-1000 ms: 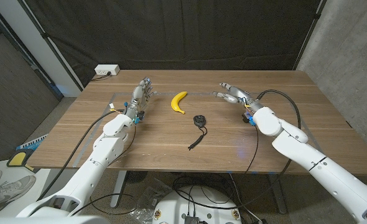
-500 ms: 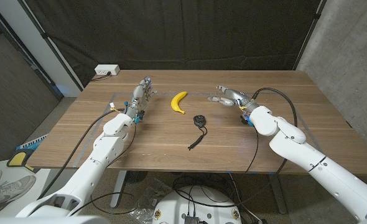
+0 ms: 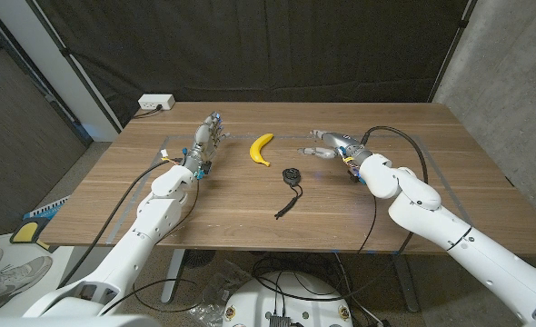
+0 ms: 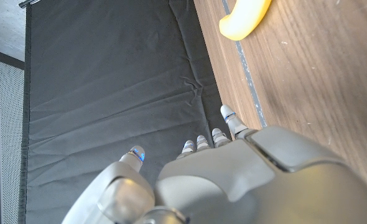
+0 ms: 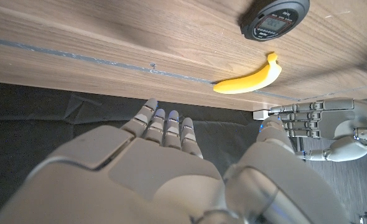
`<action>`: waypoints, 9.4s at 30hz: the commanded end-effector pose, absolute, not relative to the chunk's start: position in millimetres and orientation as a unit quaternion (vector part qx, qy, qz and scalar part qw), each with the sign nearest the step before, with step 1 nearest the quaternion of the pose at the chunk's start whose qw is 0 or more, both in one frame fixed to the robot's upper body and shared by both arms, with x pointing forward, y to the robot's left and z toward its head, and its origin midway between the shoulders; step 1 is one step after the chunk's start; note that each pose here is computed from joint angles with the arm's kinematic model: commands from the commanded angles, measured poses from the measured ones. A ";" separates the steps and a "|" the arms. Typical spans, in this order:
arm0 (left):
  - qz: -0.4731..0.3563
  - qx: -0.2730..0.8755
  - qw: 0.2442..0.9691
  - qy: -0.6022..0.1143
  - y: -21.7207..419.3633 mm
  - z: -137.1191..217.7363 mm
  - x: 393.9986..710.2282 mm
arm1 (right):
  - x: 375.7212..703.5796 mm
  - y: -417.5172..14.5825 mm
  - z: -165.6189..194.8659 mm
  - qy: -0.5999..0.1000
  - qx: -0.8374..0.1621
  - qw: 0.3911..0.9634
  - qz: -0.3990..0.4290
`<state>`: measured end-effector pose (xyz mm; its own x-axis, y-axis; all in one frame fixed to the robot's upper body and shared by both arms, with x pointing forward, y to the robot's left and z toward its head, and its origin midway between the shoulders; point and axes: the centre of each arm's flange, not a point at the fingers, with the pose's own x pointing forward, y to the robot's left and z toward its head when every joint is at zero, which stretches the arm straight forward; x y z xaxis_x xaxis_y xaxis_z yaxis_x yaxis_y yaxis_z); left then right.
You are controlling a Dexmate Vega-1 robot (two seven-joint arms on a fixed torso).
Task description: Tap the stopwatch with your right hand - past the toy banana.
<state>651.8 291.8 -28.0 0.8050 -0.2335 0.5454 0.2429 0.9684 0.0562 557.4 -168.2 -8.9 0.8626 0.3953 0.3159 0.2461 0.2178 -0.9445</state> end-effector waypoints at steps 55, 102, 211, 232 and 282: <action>-0.120 -0.010 0.950 -0.287 294.6 -28.9 651.4 | 562.1 -138.0 -37.7 -0.217 -0.725 0.649 0.072; -0.110 -0.014 0.952 -0.286 302.4 -31.1 653.0 | 578.8 -113.8 -39.4 -0.156 -0.762 0.613 0.142; -0.095 -0.033 0.952 -0.288 320.8 -33.4 658.5 | 583.7 -101.1 -57.3 -0.270 -0.749 0.598 0.092; -0.094 -0.034 0.952 -0.289 326.5 -31.8 663.9 | 582.6 -98.0 -56.5 -0.340 -0.734 0.585 0.057; -0.114 -0.028 0.950 -0.288 341.5 -32.3 662.5 | 588.8 -113.2 -32.6 -0.215 -0.708 0.666 0.091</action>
